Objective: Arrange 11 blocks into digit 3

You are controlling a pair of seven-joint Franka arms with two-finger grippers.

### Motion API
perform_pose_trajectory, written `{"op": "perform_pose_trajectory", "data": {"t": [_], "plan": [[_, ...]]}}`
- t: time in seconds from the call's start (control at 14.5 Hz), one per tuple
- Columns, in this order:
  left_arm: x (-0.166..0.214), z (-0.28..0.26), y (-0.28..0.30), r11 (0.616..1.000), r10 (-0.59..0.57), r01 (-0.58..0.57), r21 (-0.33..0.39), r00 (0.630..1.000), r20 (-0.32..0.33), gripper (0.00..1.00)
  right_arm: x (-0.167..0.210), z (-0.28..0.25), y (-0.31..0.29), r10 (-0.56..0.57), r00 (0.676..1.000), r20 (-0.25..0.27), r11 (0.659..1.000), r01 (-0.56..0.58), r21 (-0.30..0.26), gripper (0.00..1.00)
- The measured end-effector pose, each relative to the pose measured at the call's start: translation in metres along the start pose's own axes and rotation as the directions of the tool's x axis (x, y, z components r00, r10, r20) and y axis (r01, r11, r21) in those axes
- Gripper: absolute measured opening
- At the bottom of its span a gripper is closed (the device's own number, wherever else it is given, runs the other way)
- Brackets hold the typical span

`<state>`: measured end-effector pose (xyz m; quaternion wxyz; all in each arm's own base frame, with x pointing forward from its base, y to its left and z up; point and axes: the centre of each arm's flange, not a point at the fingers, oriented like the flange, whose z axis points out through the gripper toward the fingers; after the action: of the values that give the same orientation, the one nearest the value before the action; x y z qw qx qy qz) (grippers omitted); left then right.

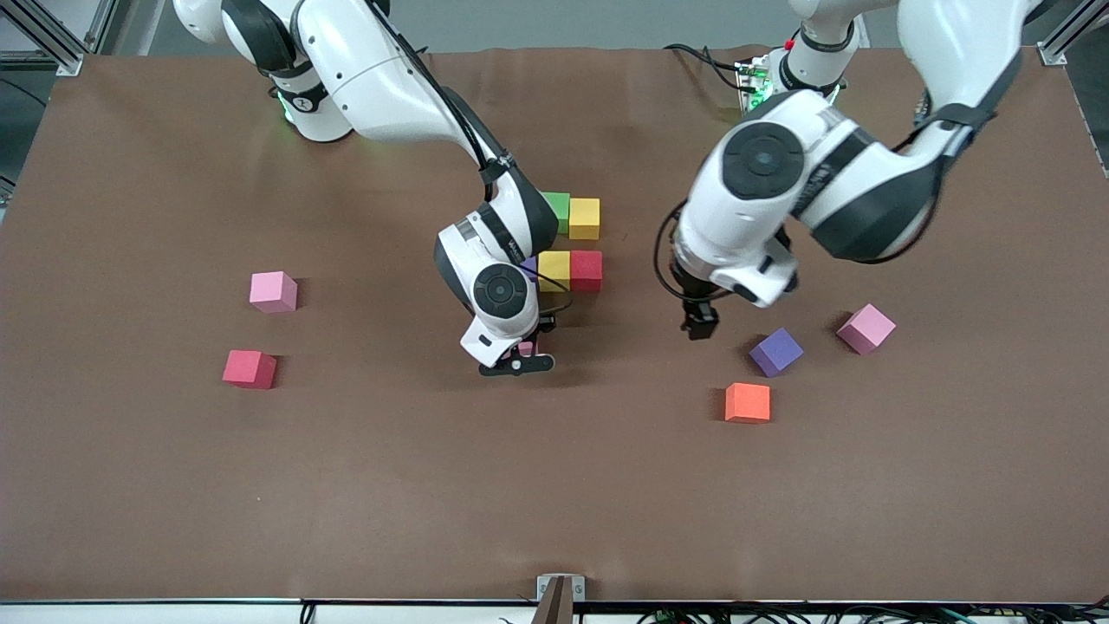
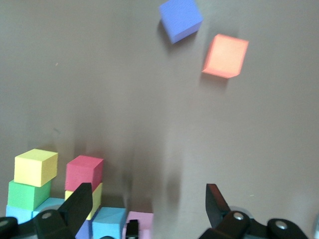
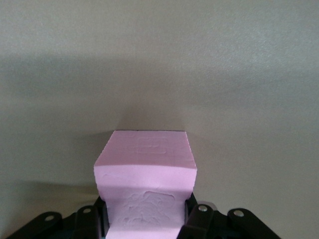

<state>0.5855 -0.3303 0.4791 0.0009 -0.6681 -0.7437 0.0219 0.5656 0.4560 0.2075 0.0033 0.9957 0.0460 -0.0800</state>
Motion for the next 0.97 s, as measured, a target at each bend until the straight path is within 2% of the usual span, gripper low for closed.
{"op": "perform_pose_trajectory", "data": {"t": [0.21,0.28,0.41,0.55,0.62,0.83,0.97], "plan": [[0.052,-0.008,0.038,0.995,0.097,-0.097,0.002,0.995,0.023,0.98,-0.001,0.000,-0.001,0.000,1.000,0.005,1.000,0.000,0.000,0.56],[0.070,-0.003,0.051,0.989,0.149,-0.149,0.005,0.989,0.015,0.89,-0.001,0.000,-0.002,0.001,1.000,0.005,1.000,-0.001,0.000,0.56],[0.107,0.017,0.075,0.966,0.256,-0.256,0.027,0.967,-0.010,0.88,-0.002,0.001,-0.002,0.001,1.000,0.006,1.000,-0.001,0.000,0.56],[0.135,0.043,0.093,0.911,0.409,-0.407,0.066,0.912,-0.020,0.89,-0.002,0.001,-0.003,0.003,1.000,0.011,1.000,-0.003,0.005,0.56],[0.144,0.054,0.099,0.877,0.477,-0.474,0.078,0.879,-0.014,0.93,-0.003,0.001,-0.003,0.008,1.000,0.017,1.000,-0.008,0.013,0.56],[0.154,0.081,0.116,0.799,0.599,-0.599,0.048,0.800,0.016,0.97,-0.004,0.001,-0.004,0.013,1.000,0.024,1.000,-0.013,0.023,0.56],[0.149,0.097,0.118,0.718,0.693,-0.695,0.045,0.719,0.042,0.99,-0.004,0.001,-0.004,0.013,1.000,0.024,1.000,-0.014,0.023,0.56]]}}
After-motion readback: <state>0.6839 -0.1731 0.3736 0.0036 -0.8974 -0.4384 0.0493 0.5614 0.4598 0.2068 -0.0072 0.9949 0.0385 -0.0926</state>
